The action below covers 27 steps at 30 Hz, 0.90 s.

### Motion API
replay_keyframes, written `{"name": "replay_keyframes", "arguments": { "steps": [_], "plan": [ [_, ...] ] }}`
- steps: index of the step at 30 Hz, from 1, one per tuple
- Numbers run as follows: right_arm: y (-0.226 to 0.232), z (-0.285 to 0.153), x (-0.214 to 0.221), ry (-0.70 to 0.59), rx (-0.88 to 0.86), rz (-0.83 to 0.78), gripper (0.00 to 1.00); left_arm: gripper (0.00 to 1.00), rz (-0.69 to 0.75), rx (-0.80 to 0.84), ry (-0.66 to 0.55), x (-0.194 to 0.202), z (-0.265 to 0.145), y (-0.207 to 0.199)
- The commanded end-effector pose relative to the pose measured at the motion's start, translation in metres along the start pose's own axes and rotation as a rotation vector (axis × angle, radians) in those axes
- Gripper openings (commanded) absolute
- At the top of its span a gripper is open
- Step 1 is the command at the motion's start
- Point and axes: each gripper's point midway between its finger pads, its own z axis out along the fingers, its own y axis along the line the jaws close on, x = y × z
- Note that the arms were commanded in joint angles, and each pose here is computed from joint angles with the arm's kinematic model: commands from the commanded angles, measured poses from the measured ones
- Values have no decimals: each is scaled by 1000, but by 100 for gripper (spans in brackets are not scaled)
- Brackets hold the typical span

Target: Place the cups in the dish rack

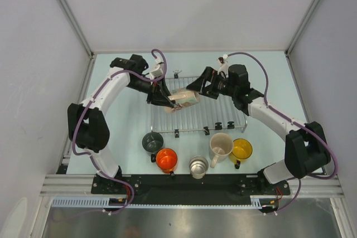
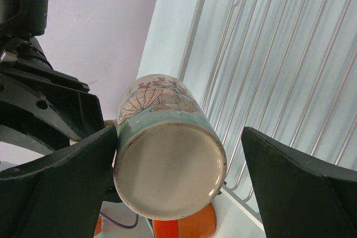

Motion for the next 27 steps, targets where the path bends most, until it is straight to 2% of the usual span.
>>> {"name": "replay_keyframes", "arguments": {
  "steps": [1, 20, 24, 27],
  "plan": [
    [0, 4, 8, 5, -5, -11, 100, 0, 225, 136, -335, -90, -5, -45],
    [16, 12, 30, 25, -33, 46, 99, 0, 234, 119, -337, -84, -5, -24],
    [22, 13, 31, 29, -40, 59, 62, 1, 233, 116, -338, -81, -4, -21],
    [28, 12, 34, 40, -43, 81, 49, 1, 244, 107, -336, -78, -5, -17]
  ]
}}
